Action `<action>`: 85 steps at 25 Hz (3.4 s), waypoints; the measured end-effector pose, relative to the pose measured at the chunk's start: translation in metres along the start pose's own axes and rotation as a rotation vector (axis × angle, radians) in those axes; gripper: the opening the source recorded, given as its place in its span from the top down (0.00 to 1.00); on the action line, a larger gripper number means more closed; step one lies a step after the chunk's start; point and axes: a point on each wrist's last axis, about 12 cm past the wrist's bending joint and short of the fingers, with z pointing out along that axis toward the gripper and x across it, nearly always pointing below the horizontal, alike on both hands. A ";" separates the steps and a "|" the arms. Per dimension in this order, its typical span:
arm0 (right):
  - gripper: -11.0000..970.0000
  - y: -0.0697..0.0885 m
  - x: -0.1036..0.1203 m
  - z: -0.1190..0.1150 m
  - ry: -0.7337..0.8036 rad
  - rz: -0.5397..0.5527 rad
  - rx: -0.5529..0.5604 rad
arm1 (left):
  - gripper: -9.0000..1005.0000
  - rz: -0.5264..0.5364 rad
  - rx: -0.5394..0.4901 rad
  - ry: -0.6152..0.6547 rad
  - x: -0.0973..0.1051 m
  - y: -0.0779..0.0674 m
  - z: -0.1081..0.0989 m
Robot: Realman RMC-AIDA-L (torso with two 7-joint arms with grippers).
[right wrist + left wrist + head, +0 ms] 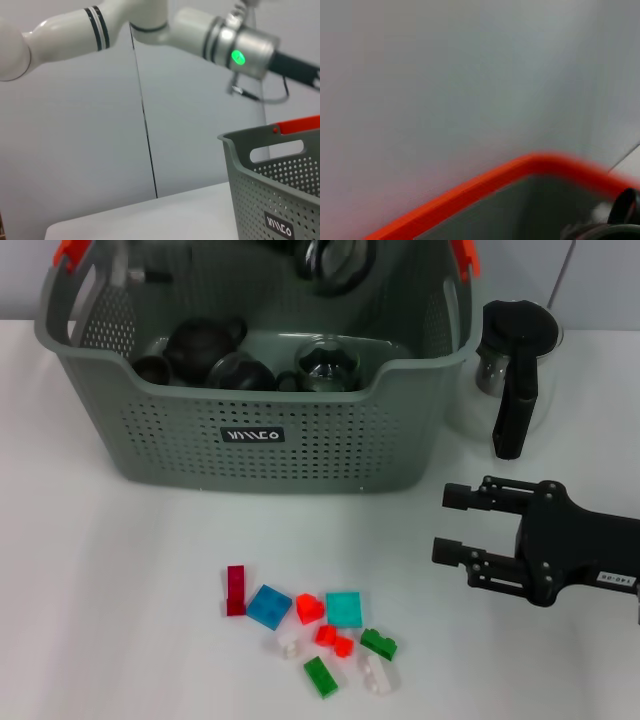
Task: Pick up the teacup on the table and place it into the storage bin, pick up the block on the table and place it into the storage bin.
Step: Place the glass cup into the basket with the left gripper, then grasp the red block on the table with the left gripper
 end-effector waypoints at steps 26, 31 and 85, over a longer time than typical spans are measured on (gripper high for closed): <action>0.33 0.000 0.001 -0.003 0.000 0.020 0.014 | 0.75 0.310 -0.129 0.326 0.028 -0.052 0.084; 0.33 0.000 0.001 -0.003 0.001 0.018 0.011 | 0.66 0.174 -0.084 0.224 0.011 -0.047 0.051; 0.33 -0.001 0.002 -0.001 0.003 0.035 0.019 | 0.57 0.273 0.523 0.250 0.181 -0.087 -0.031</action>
